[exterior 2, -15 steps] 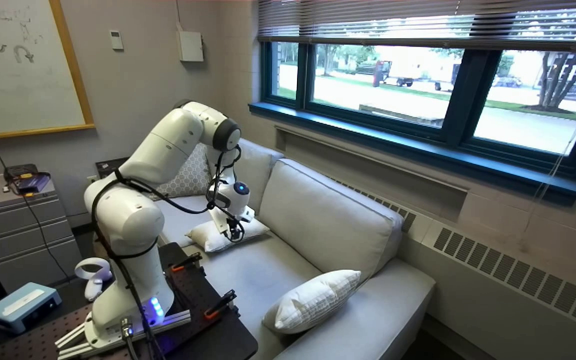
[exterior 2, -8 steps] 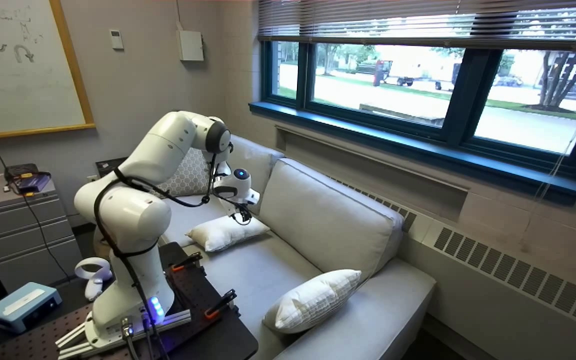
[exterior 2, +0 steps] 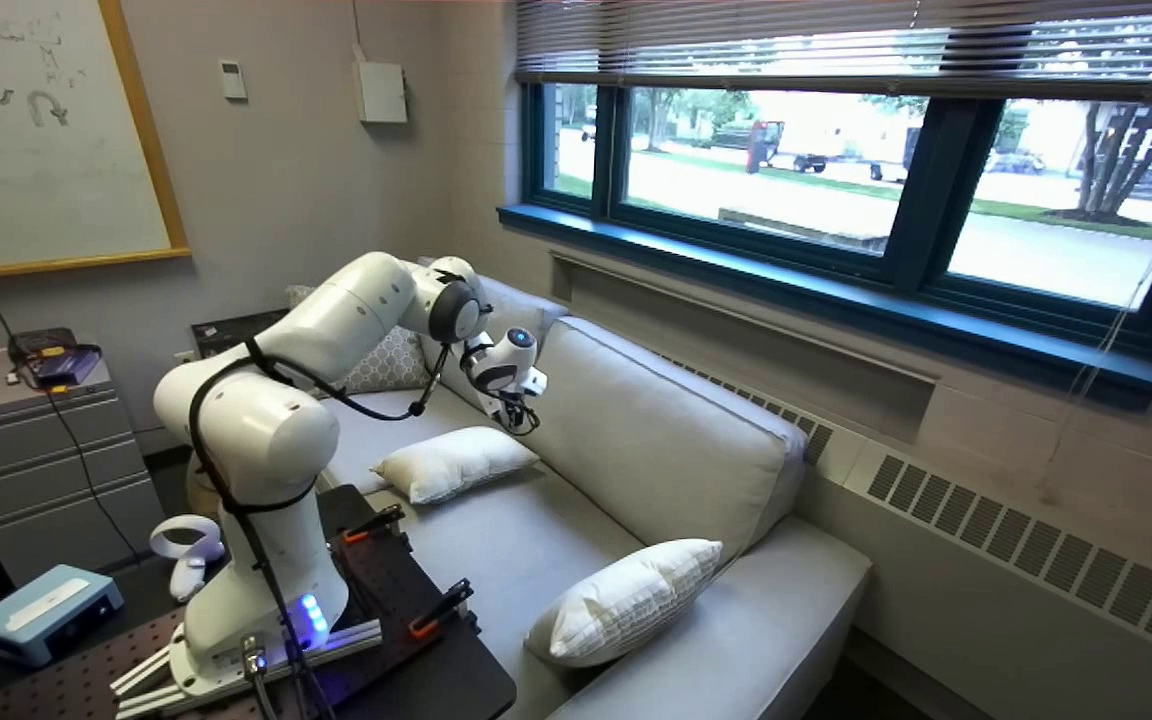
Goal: Put the pillows upright against the armrest of the couch
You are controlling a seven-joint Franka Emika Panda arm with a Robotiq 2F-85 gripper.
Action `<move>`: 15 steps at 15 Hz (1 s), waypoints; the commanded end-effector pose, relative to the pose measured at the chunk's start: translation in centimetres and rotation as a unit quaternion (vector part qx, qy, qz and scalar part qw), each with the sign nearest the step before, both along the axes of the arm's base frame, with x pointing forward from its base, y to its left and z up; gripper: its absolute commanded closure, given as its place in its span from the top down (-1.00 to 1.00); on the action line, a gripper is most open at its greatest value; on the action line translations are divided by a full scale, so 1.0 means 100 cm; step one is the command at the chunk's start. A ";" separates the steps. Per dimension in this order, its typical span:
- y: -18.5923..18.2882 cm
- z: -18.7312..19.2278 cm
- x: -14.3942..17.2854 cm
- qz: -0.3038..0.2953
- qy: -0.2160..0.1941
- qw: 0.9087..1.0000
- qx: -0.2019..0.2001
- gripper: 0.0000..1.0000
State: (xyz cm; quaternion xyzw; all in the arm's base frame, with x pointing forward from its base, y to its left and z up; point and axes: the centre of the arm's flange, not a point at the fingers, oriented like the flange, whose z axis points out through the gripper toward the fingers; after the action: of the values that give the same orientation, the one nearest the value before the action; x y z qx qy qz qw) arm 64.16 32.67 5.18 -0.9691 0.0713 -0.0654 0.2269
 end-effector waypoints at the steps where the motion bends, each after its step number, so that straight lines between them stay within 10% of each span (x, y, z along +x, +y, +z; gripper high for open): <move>1: 0.030 -0.044 0.063 -0.004 0.038 0.999 0.034 1.00; 15: 0.106 -0.130 -0.002 0.033 0.217 0.975 0.022 1.00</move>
State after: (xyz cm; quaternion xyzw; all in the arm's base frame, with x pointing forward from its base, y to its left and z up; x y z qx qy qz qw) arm 60.53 41.45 -4.51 -0.9591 0.0588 0.1379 0.2400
